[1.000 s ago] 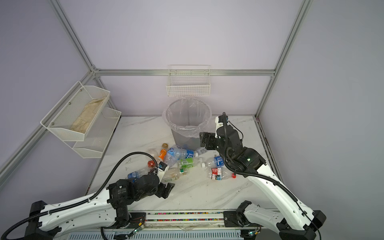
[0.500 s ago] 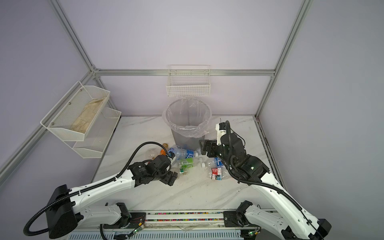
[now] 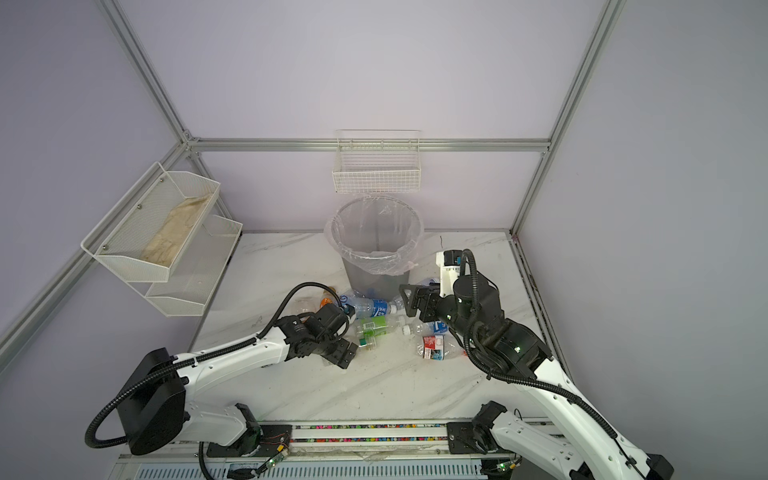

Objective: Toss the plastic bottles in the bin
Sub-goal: 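Move the right gripper beside the pile while the left gripper lowers onto a green-label bottle, then close the left gripper on the green-label square bottle and lift it toward the bin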

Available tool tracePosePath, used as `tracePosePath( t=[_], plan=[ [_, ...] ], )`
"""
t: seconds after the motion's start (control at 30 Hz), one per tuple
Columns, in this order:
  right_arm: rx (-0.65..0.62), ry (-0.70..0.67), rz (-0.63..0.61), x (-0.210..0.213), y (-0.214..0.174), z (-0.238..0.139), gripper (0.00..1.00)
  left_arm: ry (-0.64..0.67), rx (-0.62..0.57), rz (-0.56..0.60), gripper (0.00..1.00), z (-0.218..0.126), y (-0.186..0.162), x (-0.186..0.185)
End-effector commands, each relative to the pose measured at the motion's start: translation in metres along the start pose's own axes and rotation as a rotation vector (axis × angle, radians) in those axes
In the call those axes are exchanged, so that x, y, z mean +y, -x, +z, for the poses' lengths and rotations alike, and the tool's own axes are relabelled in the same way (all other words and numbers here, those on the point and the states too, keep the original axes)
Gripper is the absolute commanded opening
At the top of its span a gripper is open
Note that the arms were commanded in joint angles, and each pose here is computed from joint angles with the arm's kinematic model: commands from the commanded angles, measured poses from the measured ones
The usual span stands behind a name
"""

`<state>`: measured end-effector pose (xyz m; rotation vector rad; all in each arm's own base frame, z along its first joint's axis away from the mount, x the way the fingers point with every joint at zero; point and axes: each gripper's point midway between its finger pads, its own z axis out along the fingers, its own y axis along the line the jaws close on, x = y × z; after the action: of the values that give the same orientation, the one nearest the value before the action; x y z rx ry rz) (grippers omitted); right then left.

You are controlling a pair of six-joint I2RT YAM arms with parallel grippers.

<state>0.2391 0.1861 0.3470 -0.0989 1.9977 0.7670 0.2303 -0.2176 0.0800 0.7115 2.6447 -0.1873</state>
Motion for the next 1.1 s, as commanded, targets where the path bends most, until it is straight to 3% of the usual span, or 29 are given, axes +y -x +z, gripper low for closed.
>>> tracePosePath(
  t=[0.0,0.13,0.3,0.67,0.8,0.97,1.07],
  plan=[
    [-0.011,0.011,-0.008,0.001,0.001,-0.001,0.9,-0.072,-0.047,0.002,0.95,-0.008,0.031,-0.016],
    [-0.016,0.014,-0.007,0.001,0.001,-0.001,0.9,-0.123,-0.001,-0.024,0.94,-0.005,0.02,-0.029],
    [-0.016,0.01,-0.009,0.0,0.0,0.001,0.91,-0.136,0.015,0.024,0.94,-0.006,0.004,-0.054],
    [-0.025,0.003,-0.001,-0.001,0.002,-0.001,0.91,-0.078,0.073,0.04,0.87,0.016,-0.006,-0.052],
    [-0.025,-0.002,0.002,-0.003,0.0,-0.002,0.9,-0.05,0.08,0.048,0.73,0.022,-0.005,-0.053],
    [-0.032,-0.001,0.001,-0.002,0.002,-0.004,0.9,-0.016,0.075,0.071,0.4,0.017,-0.003,-0.056],
    [-0.031,-0.001,-0.001,-0.002,0.002,-0.004,0.9,-0.003,0.049,0.086,0.28,0.006,0.001,-0.058]
  ],
)
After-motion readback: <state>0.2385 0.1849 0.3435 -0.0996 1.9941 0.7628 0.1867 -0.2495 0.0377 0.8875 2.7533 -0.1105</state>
